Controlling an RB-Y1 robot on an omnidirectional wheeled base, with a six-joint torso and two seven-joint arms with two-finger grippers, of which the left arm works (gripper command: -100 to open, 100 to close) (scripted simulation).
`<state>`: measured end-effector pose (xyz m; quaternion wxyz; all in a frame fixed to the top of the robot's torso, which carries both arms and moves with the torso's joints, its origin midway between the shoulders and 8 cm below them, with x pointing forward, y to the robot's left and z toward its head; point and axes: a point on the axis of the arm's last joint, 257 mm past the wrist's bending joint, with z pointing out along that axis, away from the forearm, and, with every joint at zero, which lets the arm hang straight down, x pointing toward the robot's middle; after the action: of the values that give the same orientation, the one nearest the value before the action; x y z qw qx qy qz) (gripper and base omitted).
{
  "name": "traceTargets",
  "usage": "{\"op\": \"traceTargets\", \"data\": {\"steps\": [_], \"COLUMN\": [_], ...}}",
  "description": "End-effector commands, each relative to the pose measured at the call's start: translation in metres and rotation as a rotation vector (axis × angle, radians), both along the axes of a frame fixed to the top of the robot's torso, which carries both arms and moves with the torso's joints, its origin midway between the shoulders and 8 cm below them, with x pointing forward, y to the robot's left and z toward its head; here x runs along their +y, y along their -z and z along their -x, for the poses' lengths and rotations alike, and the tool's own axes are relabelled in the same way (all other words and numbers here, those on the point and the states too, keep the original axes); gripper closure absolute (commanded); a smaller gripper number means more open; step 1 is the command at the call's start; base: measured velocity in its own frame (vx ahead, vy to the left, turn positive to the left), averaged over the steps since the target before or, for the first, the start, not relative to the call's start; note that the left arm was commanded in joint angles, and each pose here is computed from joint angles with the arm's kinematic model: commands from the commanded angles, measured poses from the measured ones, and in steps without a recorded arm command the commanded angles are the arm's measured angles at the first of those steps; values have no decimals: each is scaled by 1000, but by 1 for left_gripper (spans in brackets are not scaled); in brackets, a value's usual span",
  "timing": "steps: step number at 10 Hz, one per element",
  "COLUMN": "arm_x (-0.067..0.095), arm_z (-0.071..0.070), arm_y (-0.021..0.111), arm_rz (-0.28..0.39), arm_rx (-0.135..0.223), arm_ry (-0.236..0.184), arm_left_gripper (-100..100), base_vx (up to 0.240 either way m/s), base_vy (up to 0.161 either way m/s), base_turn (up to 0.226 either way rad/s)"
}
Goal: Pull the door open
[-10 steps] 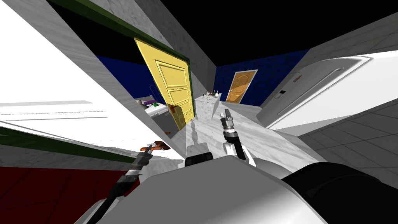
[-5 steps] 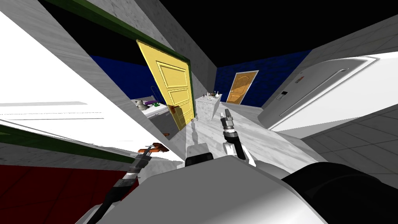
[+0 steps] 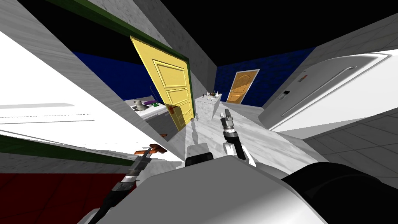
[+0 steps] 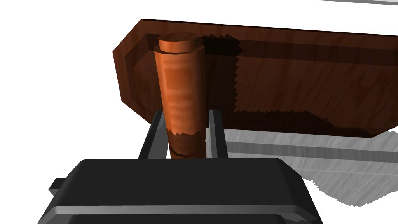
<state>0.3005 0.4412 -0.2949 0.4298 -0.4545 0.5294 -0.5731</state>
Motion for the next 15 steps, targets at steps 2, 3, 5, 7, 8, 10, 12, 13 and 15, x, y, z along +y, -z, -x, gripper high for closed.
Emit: {"op": "traceTargets", "data": {"steps": [2,3,5,7,8,10,12,13,15], "arm_x": [-11,-14,-17,-21,-24,-28,-32,-34,-38], "arm_z": [11,16,23,31,37,46,55,62,72], "arm_y": [5,6,6,6,7,7,8,8,8], "arm_rz": [8,8,9,9,10,11,12,13,15], "arm_rx": [0,-4,-10,-17,-21,-26,-32,-35,-40], "arm_ry": [30,40,56,72,83,100,117,128,145], "arm_left_gripper": [100,100,100,100,100,100,100,100,100], "base_vx": [34,24,49,39,46,49,46,38,40], "base_vy": [-42,-40,-48,-35,-39,-41,-30,-25,-42], "base_turn": [9,0,20,10,11,18,14,14,3]}}
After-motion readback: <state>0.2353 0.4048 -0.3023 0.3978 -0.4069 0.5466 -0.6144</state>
